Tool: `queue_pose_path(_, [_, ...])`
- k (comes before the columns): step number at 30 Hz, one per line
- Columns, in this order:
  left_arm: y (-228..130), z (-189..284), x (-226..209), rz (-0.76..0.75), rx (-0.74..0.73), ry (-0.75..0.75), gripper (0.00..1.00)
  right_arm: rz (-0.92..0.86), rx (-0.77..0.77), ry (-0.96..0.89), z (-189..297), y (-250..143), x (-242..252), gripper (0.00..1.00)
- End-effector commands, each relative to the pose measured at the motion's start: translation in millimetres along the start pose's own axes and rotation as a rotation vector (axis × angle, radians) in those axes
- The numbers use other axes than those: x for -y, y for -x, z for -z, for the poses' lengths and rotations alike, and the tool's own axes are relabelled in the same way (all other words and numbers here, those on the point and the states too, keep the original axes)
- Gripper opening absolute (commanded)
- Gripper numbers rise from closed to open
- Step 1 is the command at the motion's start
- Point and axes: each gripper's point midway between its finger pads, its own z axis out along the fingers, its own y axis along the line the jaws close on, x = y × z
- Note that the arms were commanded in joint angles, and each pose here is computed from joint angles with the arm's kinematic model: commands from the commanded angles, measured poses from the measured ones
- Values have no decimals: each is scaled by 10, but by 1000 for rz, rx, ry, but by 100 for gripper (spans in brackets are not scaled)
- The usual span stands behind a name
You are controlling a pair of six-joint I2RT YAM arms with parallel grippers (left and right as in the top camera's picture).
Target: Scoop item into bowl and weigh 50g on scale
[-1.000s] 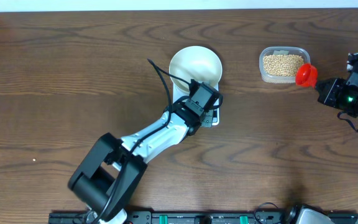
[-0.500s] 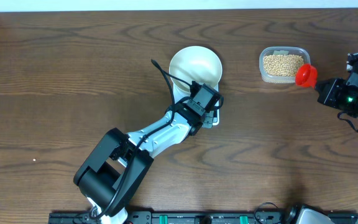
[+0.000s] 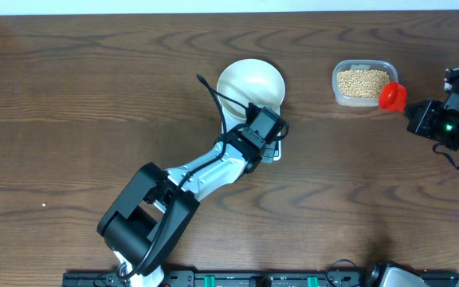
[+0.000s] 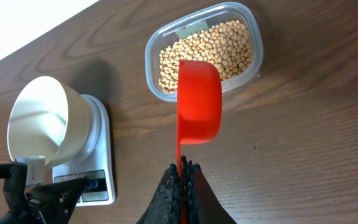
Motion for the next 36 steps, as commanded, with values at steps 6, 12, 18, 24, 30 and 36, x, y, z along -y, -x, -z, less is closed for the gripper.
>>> queue_pose_path(6, [-375, -223, -321, -40, -110, 136, 7, 28, 10, 7, 20, 51, -40, 1])
queue_pose_path(12, [-390, -220, -331, -49, -117, 140, 7, 27, 8, 7, 20, 46, -40, 1])
queue_pose_path(18, [-394, -214, -413, -61, -114, 184, 7, 24, 3, 7, 20, 34, -39, 1])
queue_pose_path(24, [-484, -283, -444, -84, -143, 196, 7, 24, 3, 6, 20, 33, -39, 1])
queue_pose_path(30, [-554, -284, -369, -145, -158, 189, 7, 23, 2, 6, 20, 31, -39, 1])
queue_pose_path(36, [-595, -271, -295, -188, -162, 180, 7, 24, 3, 6, 20, 32, -39, 1])
